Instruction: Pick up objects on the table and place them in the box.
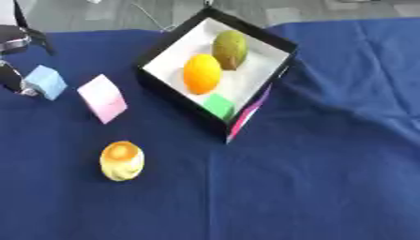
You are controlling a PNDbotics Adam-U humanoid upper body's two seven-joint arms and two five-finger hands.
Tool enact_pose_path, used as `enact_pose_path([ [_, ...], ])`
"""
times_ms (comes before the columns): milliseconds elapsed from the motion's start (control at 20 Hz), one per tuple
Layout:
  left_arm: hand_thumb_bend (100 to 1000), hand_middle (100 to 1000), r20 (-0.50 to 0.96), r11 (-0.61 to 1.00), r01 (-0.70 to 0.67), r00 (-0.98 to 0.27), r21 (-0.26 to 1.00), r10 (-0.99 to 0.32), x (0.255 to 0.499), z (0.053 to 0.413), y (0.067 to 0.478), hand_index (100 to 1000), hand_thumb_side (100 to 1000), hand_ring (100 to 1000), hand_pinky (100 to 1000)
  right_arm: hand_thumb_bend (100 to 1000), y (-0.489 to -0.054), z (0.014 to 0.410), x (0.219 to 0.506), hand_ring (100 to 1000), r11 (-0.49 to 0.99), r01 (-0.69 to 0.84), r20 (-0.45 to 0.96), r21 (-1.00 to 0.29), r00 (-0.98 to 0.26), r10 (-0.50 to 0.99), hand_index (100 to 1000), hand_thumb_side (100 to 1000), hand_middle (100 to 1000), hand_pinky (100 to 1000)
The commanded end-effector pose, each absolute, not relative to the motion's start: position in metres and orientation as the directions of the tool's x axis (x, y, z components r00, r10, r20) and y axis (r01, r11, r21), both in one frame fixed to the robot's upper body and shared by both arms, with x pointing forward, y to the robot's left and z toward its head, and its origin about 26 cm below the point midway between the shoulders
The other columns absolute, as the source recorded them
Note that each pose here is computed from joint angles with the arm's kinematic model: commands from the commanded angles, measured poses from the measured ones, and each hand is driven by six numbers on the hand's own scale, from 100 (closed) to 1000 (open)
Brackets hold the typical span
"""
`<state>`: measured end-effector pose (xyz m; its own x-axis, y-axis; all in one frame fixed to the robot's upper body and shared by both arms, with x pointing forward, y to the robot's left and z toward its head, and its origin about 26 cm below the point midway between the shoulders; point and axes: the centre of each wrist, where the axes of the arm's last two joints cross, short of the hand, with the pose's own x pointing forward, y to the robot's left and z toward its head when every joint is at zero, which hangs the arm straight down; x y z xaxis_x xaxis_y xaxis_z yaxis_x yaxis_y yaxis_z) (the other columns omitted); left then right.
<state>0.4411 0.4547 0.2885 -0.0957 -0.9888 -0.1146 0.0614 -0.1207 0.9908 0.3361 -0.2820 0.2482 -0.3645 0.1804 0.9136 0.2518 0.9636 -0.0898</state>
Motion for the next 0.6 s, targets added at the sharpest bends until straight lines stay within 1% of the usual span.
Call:
enact_pose_path([
  [50, 676, 831, -0.114, -0.115, 0.011, -0.045, 0.993, -0.992, 0.4328, 0.3077, 0.4686, 801, 100, 899, 867, 274, -0.2827, 0.2596, 0.3326, 762, 0.961, 0.256, 0.896, -0.108, -0.394, 0.206, 792, 478, 684, 765],
  [450, 682, 822, -0.082, -0.082, -0.012, 0.001, 0.997, -0.997, 0.4323, 0.3054, 0.4742, 796, 100, 891, 859, 272, -0.2816, 0.2590, 0.3330, 762, 0.962, 0.249, 0.897, -0.112, -0.391, 0.206, 793, 484, 684, 765],
  [600, 683, 777, -0.079, -0.079, -0.012, 0.006, 0.997, -0.997, 0.4336, 0.3029, 0.4738, 777, 100, 866, 836, 271, -0.2817, 0.2586, 0.3331, 762, 0.962, 0.249, 0.897, -0.113, -0.390, 0.206, 793, 485, 684, 765],
])
